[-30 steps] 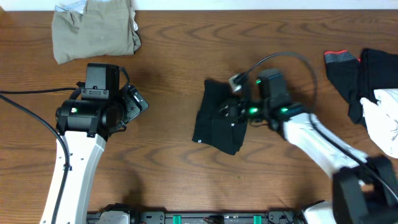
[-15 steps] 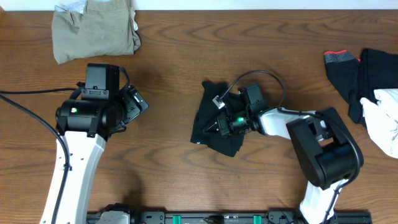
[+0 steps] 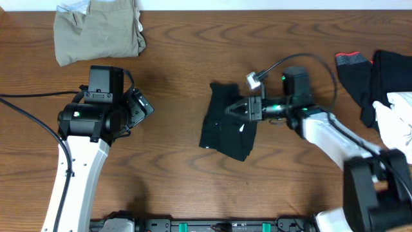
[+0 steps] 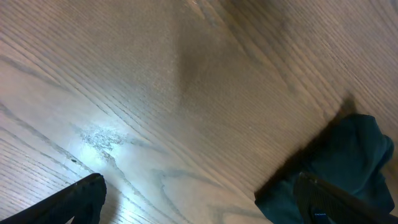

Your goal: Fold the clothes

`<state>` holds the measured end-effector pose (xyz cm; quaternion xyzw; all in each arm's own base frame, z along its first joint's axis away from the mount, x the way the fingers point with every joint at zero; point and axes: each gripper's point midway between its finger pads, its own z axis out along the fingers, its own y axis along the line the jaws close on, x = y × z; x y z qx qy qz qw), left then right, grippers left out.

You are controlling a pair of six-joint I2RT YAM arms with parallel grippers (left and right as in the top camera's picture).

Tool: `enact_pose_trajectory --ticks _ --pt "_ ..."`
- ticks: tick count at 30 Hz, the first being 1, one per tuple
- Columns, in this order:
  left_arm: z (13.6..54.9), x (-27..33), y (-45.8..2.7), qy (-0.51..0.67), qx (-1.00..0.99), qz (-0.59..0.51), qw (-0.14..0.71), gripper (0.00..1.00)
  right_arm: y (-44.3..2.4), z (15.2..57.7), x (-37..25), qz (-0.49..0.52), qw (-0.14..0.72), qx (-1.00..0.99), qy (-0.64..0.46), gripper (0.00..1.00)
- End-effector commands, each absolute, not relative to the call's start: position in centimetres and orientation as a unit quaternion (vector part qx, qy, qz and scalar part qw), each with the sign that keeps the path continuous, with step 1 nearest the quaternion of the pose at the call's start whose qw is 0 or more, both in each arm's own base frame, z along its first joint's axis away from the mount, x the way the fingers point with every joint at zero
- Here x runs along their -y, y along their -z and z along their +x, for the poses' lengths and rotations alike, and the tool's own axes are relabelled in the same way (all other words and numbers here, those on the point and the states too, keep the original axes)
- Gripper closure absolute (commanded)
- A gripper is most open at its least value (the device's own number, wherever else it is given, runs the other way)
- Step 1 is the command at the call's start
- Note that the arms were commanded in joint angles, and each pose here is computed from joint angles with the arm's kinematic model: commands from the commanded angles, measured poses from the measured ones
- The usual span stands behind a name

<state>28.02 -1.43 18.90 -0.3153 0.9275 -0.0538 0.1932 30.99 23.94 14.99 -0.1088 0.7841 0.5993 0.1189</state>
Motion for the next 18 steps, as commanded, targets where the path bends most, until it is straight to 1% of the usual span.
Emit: enact_pose_trajectory --ticks 1,5,11,15,18 --pt "27.8 1.1 -18.5 0.048 -0.926 -0.325 0.187 0.02 -15.5 30.1 -24.7 -0.110 0.098 -0.780 -0.608 0.80" --pt "27.8 1.1 -18.5 0.048 -0.926 -0.325 0.187 0.02 -12.9 28.7 -27.0 -0.120 0.062 -0.791 -0.596 0.87" --pt "27.8 1.1 -18.5 0.048 -0.926 -0.325 0.187 0.02 -6.4 26.8 -29.7 -0.113 -0.005 -0.818 -0.564 0.98" --pt "27.8 1.1 -18.5 0.048 -0.926 -0.325 0.187 0.02 -1.2 26.2 -30.0 -0.074 -0.049 -0.838 -0.539 0.99" --pt "27.8 1.1 -18.5 0.048 -0.926 -0.325 0.187 0.02 1.1 26.2 -29.5 -0.050 -0.060 -0.852 -0.517 0.99"
